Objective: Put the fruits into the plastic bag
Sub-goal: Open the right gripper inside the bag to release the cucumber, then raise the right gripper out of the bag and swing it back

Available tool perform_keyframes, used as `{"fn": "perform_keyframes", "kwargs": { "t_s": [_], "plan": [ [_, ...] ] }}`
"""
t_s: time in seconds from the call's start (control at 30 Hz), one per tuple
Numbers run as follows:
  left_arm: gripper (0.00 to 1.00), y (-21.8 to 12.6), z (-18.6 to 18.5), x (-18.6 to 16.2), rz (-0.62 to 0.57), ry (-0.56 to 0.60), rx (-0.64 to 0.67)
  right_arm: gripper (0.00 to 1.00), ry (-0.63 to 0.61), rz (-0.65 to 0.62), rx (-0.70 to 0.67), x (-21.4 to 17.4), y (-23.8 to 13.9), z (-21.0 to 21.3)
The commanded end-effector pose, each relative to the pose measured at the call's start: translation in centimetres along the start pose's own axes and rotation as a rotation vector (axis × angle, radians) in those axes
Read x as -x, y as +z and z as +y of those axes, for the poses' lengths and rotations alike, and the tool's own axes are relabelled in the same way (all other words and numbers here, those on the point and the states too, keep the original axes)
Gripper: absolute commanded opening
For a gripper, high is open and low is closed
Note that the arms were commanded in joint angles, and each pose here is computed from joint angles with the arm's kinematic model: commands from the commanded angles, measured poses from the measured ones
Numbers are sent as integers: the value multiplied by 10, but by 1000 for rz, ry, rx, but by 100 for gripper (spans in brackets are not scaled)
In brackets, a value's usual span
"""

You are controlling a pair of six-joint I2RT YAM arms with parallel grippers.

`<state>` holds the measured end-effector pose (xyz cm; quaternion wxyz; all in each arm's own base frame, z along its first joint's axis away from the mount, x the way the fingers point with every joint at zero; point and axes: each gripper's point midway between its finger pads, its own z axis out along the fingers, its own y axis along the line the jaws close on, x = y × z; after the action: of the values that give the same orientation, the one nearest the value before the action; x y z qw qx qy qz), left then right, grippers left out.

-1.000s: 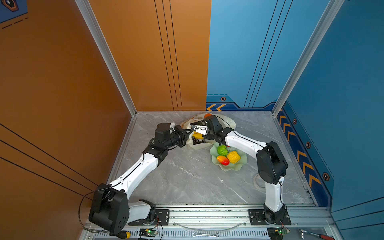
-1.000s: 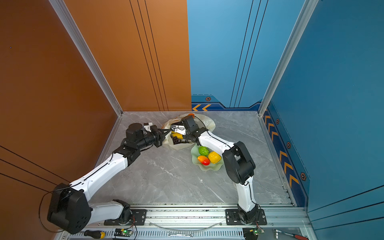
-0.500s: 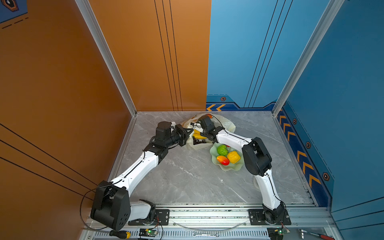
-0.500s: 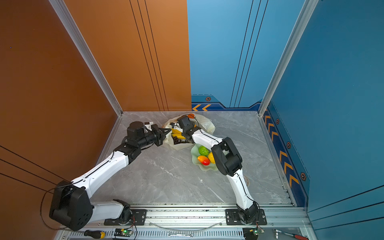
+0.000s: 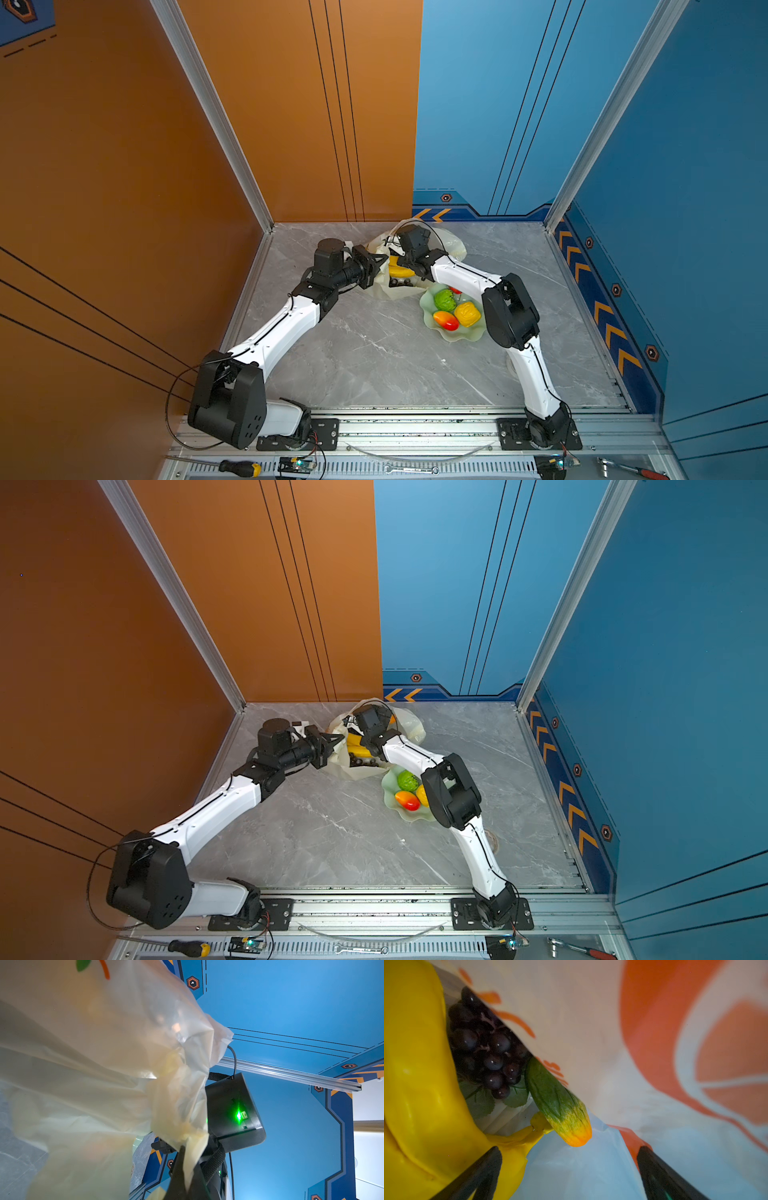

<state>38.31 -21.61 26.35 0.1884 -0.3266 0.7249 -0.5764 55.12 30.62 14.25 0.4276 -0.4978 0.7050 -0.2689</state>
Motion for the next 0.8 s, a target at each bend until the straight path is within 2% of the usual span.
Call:
{"fn": "perform_keyframes", "kwargs": {
  "t_s": [0.0, 0.3, 0.5, 0.53, 0.77],
  "plan": [
    [0, -1, -16, 2, 12, 28, -28, 100, 75, -15, -43, 5, -15, -28],
    [0, 0, -20, 3, 7, 39, -44, 99, 174, -56, 4, 15, -50, -45],
    [0, 1, -20, 6, 5, 41, -51, 98, 193, -54, 108, 11, -67, -33],
    [0, 1, -21, 7, 5, 42, -54, 98, 211, -63, 111, 12, -80, -42],
    [0, 0, -22, 12, 7, 42, -64, 96, 374, -59, 217, 2, -113, -37]
  ]
}}
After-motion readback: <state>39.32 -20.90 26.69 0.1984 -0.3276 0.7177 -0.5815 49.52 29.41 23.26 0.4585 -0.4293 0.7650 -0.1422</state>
